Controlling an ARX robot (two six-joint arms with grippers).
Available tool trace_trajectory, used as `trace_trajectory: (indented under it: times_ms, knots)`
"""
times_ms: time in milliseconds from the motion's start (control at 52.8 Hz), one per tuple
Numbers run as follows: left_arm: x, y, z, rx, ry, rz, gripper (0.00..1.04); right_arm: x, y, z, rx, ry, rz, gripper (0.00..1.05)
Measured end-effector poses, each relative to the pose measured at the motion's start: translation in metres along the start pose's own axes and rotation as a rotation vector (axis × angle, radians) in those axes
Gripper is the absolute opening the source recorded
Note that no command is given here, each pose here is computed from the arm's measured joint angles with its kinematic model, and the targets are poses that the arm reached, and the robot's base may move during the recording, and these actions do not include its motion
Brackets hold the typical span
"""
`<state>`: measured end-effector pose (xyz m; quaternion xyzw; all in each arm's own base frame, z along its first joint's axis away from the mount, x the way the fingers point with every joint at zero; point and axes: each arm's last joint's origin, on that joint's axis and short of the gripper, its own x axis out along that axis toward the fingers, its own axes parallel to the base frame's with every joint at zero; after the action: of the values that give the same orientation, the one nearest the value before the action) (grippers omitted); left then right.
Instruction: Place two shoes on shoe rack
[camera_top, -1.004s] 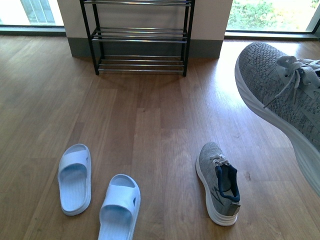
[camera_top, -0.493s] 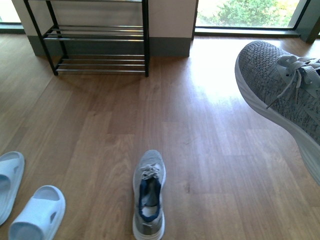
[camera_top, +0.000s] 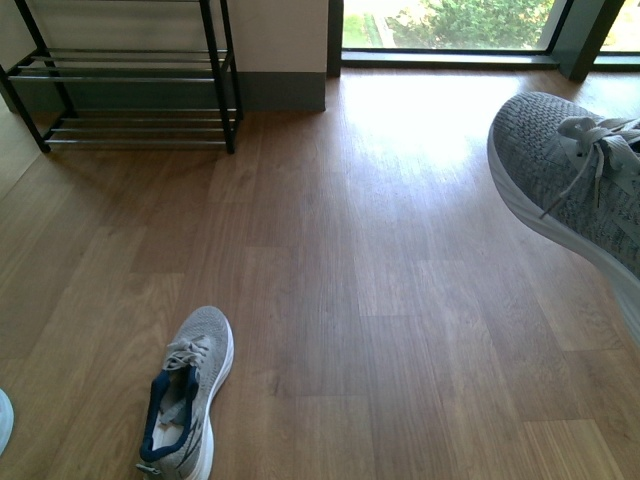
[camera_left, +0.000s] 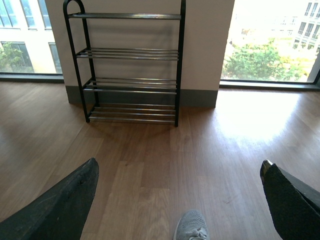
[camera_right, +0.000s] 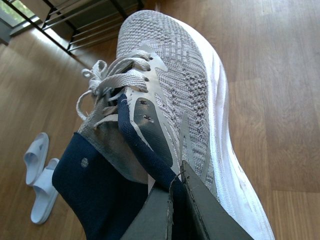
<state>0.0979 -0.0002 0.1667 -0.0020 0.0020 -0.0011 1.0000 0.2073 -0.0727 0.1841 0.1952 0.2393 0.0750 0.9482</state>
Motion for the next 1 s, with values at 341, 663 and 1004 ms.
trace_trajectory:
  times_ms: [341,663,1004]
  knots:
    - [0.023,0.006,-0.008,-0.163,0.302,0.317,0.95,0.001,0.001,0.0,-0.002,0.002,0.005,0.01]
    - [0.145,0.016,-0.084,-0.167,0.642,0.16,0.95,0.001,0.001,0.0,-0.002,0.003,0.009,0.01]
    - [0.201,-0.031,-0.202,-0.164,0.995,-0.129,0.95,0.001,0.001,0.0,-0.002,0.003,0.009,0.01]
